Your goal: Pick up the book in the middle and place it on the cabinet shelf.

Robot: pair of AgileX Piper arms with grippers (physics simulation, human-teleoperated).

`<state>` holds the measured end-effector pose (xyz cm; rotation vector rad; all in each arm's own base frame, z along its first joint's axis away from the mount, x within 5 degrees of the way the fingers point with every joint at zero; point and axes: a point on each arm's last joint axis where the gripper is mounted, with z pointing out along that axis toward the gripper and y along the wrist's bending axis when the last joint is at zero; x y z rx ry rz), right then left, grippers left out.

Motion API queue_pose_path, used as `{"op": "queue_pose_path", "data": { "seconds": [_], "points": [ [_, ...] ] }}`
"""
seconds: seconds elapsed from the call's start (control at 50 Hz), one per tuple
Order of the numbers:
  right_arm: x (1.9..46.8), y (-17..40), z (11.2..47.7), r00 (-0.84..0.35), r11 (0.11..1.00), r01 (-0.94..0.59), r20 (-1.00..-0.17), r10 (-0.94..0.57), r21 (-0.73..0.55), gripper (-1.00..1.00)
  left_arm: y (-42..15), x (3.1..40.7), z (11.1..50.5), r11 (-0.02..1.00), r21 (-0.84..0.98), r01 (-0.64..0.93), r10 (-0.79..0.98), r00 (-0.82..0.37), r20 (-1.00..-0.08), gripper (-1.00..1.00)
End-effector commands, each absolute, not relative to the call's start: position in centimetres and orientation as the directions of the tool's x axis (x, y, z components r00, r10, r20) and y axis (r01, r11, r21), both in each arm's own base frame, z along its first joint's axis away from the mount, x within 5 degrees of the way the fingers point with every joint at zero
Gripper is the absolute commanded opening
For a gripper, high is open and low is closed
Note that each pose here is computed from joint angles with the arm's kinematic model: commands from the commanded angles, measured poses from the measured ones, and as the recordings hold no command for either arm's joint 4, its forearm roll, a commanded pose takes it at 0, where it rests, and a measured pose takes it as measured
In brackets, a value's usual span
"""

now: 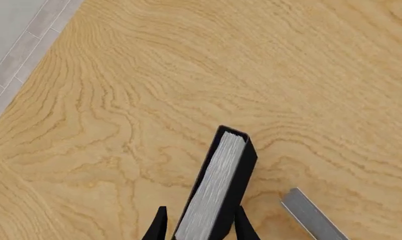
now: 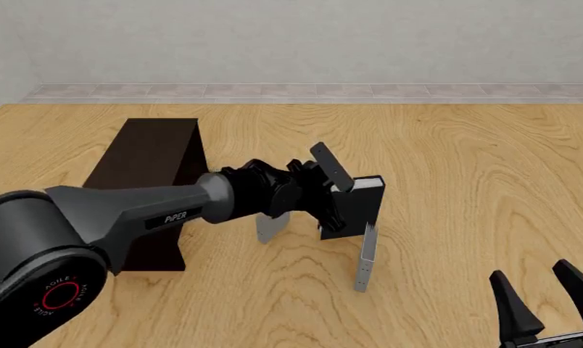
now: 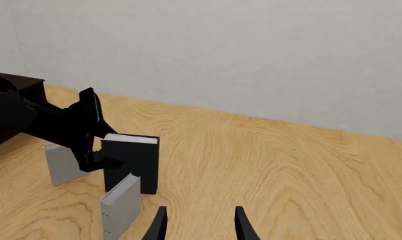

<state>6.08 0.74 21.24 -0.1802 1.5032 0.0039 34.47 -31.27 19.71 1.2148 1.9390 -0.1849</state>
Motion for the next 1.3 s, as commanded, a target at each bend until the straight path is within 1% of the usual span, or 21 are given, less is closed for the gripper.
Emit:
{"op": "queue_pose_path", "data": {
  "seconds": [0.02, 0.18, 0.2, 0.22, 0.24, 0.4, 0.48, 0.66, 0.7, 0.74, 0.78, 0.8, 0.88, 1.02, 1.1, 1.18, 1.22, 1.26, 1.3],
  "points": [
    [6.1, 0.7, 21.2, 0.070, 0.987, -0.114, -0.992, -0.107, -0.115, 1.00, -32.1, 33.8, 18.3, 0.504, 0.267, 0.822, 0.702, -0.209, -0.681, 1.00],
    [6.1, 0.7, 21.2, 0.070, 0.987, -0.115, -0.992, -0.107, -0.115, 1.00, -32.1, 33.8, 18.1, 0.505, 0.260, 0.823, 0.705, -0.221, -0.674, 1.00],
    [6.1, 0.7, 21.2, 0.070, 0.987, -0.114, -0.992, -0.108, -0.115, 1.00, -32.0, 33.8, 18.2, 0.503, 0.264, 0.823, 0.706, -0.215, -0.675, -1.00],
    [6.1, 0.7, 21.2, 0.070, 0.987, -0.114, -0.992, -0.109, -0.117, 1.00, -31.4, 34.4, 18.4, 0.505, 0.285, 0.815, 0.705, -0.199, -0.681, -1.00],
    [6.1, 0.7, 21.2, 0.070, 0.986, -0.114, -0.991, -0.112, -0.119, 1.00, -31.3, 34.8, 18.3, 0.516, 0.280, 0.810, 0.701, -0.211, -0.682, -1.00],
    [6.1, 0.8, 21.2, 0.069, 0.986, -0.115, -0.991, -0.112, -0.120, 1.00, -31.2, 34.6, 19.1, 0.514, 0.286, 0.808, 0.698, -0.201, -0.687, -1.00],
    [6.1, 0.8, 21.2, 0.070, 0.986, -0.117, -0.991, -0.113, -0.120, 1.00, -29.3, 36.7, 20.0, 0.553, 0.315, 0.772, 0.680, -0.199, -0.706, -1.00],
    [6.1, 0.8, 21.2, 0.070, 0.985, -0.120, -0.991, -0.115, -0.123, 1.00, -28.7, 37.2, 21.9, 0.569, 0.342, 0.748, 0.656, -0.162, -0.737, -1.00],
    [6.1, 0.8, 21.2, 0.070, 0.985, -0.121, -0.991, -0.117, -0.124, 1.00, -28.6, 36.8, 22.7, 0.562, 0.364, 0.743, 0.651, -0.125, -0.749, -1.00],
    [6.1, 0.8, 21.2, 0.070, 0.985, -0.121, -0.991, -0.118, -0.126, 1.00, -27.9, 37.2, 23.6, 0.587, 0.363, 0.724, 0.630, -0.127, -0.766, -1.00],
    [6.1, 0.8, 21.2, 0.069, 0.985, -0.122, -0.991, -0.117, -0.125, 1.00, -27.7, 37.4, 23.9, 0.599, 0.360, 0.715, 0.619, -0.128, -0.775, -1.00],
    [6.1, 0.8, 21.2, 0.069, 0.985, -0.122, -0.991, -0.117, -0.125, 1.00, -27.7, 37.2, 23.7, 0.576, 0.389, 0.719, 0.636, -0.096, -0.765, -1.00],
    [6.1, 0.8, 21.2, 0.070, 0.984, -0.122, -0.991, -0.118, -0.126, 1.00, -27.2, 37.4, 23.8, 0.593, 0.388, 0.705, 0.622, -0.095, -0.778, -1.00],
    [6.1, 0.8, 21.2, 0.069, 0.984, -0.123, -0.991, -0.118, -0.126, 1.00, -27.2, 36.0, 24.7, 0.596, 0.391, 0.702, 0.598, -0.063, -0.799, -1.00],
    [6.1, 0.8, 21.2, 0.069, 0.985, -0.123, -0.991, -0.118, -0.125, 1.00, -26.9, 34.9, 25.4, 0.588, 0.425, 0.689, 0.586, -0.001, -0.810, -1.00],
    [6.1, 0.8, 21.2, 0.069, 0.985, -0.123, -0.991, -0.117, -0.125, 1.00, -26.9, 33.3, 26.4, 0.615, 0.381, 0.690, 0.530, -0.004, -0.848, -1.00],
    [6.1, 0.8, 21.2, 0.069, 0.984, -0.124, -0.991, -0.118, -0.126, 1.00, -26.9, 32.9, 26.6, 0.611, 0.382, 0.693, 0.527, 0.003, -0.850, -1.00],
    [6.1, 0.8, 21.2, 0.070, 0.984, -0.124, -0.991, -0.117, -0.125, 1.00, -27.2, 31.2, 27.3, 0.605, 0.375, 0.703, 0.500, 0.031, -0.865, -1.00],
    [6.1, 0.8, 21.2, 0.069, 0.984, -0.125, -0.991, -0.118, -0.126, 1.00, -27.1, 29.7, 27.8, 0.585, 0.405, 0.703, 0.493, 0.088, -0.866, -1.00]
  ]
}}
